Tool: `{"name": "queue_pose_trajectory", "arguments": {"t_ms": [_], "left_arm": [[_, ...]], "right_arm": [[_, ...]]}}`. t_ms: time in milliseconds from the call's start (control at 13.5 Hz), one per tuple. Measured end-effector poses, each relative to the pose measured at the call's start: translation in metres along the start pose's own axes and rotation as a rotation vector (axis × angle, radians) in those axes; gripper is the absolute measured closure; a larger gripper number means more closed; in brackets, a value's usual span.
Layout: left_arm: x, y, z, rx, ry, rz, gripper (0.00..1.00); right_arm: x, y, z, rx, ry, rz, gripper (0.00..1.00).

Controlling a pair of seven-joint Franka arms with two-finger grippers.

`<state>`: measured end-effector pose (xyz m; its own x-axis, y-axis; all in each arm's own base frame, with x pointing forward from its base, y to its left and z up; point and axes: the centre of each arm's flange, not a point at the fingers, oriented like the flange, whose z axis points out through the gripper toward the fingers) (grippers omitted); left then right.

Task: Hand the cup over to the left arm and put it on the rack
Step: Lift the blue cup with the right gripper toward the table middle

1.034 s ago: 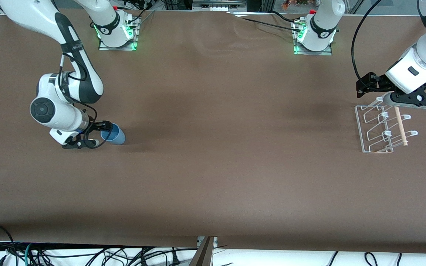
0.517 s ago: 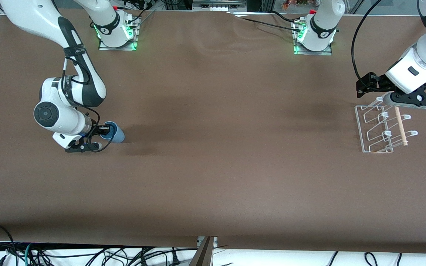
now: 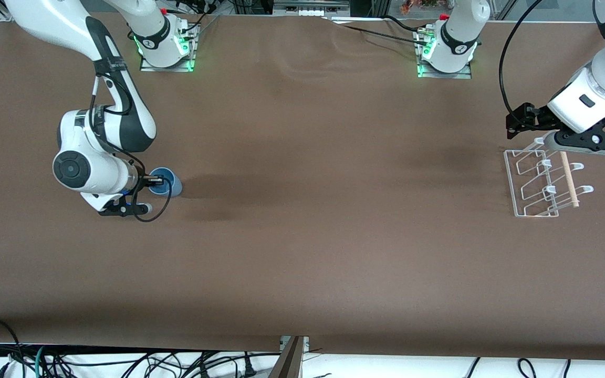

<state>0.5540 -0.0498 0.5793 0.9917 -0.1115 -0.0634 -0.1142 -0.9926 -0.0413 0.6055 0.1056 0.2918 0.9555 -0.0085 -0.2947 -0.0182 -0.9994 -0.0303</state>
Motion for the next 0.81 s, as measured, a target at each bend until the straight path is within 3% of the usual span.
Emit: {"name": "queue_pose_trajectory", "arguments": {"t_ms": [148,369,591,812], "left_arm": [[0.000,0.000,0.000,0.000,0.000,0.000,0.00],[0.000,0.000,0.000,0.000,0.000,0.000,0.00],[-0.001,0.001,0.001,-0.001,-0.010,0.001,0.00],[-0.005,0.016,0.006,-0.085,-0.051,0.039,0.00]], "right_arm": [[0.005,-0.025,-0.024,0.160,-0.061,0.067,0.95],[0.009,-0.056,-0.054,0.315,-0.113,0.179,0.95],[0.000,-0.111,-0.072,0.544,-0.212,0.298,0.95],[-0.013,-0.165,-0.095,0.742,-0.322,0.377,0.95]]}}
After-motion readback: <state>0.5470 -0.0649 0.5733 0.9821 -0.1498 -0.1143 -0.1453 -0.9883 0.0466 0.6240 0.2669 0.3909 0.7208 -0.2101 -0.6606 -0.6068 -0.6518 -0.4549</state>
